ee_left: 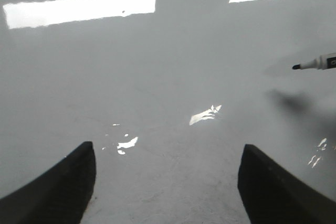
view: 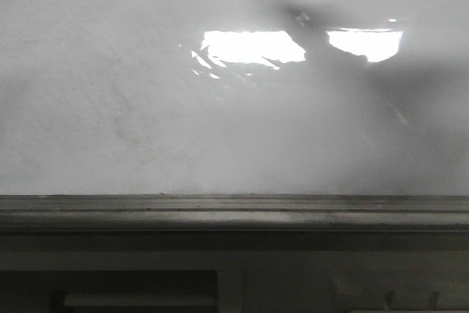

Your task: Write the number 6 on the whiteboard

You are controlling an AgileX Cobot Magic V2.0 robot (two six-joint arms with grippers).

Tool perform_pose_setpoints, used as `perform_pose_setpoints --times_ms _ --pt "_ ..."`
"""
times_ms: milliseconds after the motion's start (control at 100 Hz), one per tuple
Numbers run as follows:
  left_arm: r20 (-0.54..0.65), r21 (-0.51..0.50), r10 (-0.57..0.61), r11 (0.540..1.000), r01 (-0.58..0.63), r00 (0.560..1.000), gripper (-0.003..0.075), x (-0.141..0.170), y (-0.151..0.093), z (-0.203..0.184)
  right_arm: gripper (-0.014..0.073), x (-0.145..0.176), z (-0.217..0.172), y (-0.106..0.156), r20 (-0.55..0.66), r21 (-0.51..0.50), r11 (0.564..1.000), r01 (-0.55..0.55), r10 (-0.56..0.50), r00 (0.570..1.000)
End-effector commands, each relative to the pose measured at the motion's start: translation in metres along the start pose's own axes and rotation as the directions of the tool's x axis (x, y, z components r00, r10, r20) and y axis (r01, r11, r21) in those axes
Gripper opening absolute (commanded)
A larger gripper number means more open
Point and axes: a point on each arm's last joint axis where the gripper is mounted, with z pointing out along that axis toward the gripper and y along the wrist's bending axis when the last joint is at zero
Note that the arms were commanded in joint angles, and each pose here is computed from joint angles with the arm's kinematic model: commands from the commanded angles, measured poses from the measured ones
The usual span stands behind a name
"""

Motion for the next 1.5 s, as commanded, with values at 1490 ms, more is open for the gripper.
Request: perform_pose_setpoints --times_ms 1490 --pt "0.040 0.027 -0.027 0.999 0.026 0.999 0.0512 -0.010 -0.003 0.000 -0.0045 -0.020 0.043 0.029 -0.304 -0.281 0.960 -0.009 -0.080 0.949"
